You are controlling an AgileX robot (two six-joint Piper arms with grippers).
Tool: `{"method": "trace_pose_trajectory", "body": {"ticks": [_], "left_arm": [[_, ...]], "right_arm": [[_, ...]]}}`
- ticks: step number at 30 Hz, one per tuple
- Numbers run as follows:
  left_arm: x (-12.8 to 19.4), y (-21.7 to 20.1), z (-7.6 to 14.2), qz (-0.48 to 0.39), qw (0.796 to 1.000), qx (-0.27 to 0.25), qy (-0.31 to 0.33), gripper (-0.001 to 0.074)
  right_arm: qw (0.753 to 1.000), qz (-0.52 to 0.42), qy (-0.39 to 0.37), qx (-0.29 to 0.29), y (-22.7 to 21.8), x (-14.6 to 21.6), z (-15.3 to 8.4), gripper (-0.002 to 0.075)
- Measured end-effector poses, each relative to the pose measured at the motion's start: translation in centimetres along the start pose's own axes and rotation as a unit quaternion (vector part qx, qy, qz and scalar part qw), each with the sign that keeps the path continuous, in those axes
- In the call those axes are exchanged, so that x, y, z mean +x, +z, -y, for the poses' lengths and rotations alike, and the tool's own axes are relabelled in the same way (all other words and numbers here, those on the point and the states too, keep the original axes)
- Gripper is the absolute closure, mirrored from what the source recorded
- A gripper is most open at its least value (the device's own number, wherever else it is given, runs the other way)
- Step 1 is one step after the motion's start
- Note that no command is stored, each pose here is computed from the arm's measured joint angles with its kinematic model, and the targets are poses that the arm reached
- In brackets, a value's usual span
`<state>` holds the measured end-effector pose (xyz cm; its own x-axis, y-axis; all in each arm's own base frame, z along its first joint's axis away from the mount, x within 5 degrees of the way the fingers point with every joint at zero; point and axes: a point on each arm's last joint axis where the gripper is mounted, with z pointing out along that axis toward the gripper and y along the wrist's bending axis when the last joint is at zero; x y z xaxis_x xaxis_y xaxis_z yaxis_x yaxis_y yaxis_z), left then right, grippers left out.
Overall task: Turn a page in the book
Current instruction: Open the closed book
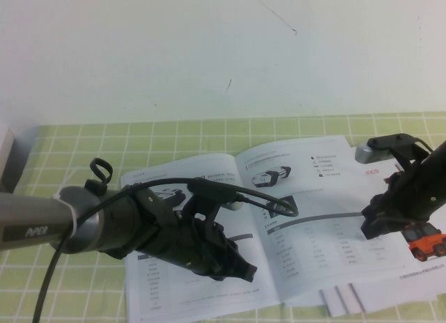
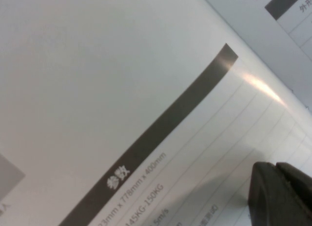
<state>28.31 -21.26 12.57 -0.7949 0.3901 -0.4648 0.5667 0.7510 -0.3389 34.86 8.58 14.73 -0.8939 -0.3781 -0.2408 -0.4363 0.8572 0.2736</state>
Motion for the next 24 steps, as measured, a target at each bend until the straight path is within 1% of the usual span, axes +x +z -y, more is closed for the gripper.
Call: {"method": "trace_pose_trajectory", "body": {"ticks": [2, 4, 8, 10, 12, 14, 20, 24], "left_arm": [[0.0, 0.0, 0.0, 0.000, 1.000, 0.000, 0.000, 0.0739], [0.0, 0.0, 0.0, 0.000, 1.000, 0.000, 0.000, 0.0739], [0.0, 0.0, 0.0, 0.000, 1.000, 0.000, 0.003, 0.0739], [0.0, 0.0, 0.0, 0.000, 1.000, 0.000, 0.009, 0.0739], [0.0, 0.0, 0.0, 0.001, 1.000, -0.001, 0.010, 0.0739], [0.0, 0.0, 0.0, 0.001, 1.000, -0.002, 0.011, 0.0739], [0.0, 0.0, 0.0, 0.001, 1.000, -0.001, 0.010, 0.0739], [0.0, 0.0, 0.0, 0.002, 1.000, -0.002, 0.010, 0.0739]], "right_arm": [[1.000, 0.002, -0.007, 0.000, 0.0, -0.1, 0.0, 0.0431], [1.000, 0.002, -0.019, 0.007, -0.2, -0.3, 0.1, 0.0414], [0.997, -0.032, -0.056, 0.048, -1.4, -0.8, 0.8, 0.0406], [0.994, -0.054, -0.057, 0.078, -2.1, -1.0, 1.3, 0.0409], [0.992, -0.064, -0.053, 0.095, -2.4, -1.0, 1.5, 0.0412], [0.992, -0.070, -0.048, 0.096, -2.2, -0.9, 1.6, 0.0415], [0.997, -0.055, 0.005, 0.050, -0.6, -1.2, 1.3, 0.0419], [0.997, -0.054, 0.011, 0.046, -0.4, -1.2, 1.3, 0.0426]]}}
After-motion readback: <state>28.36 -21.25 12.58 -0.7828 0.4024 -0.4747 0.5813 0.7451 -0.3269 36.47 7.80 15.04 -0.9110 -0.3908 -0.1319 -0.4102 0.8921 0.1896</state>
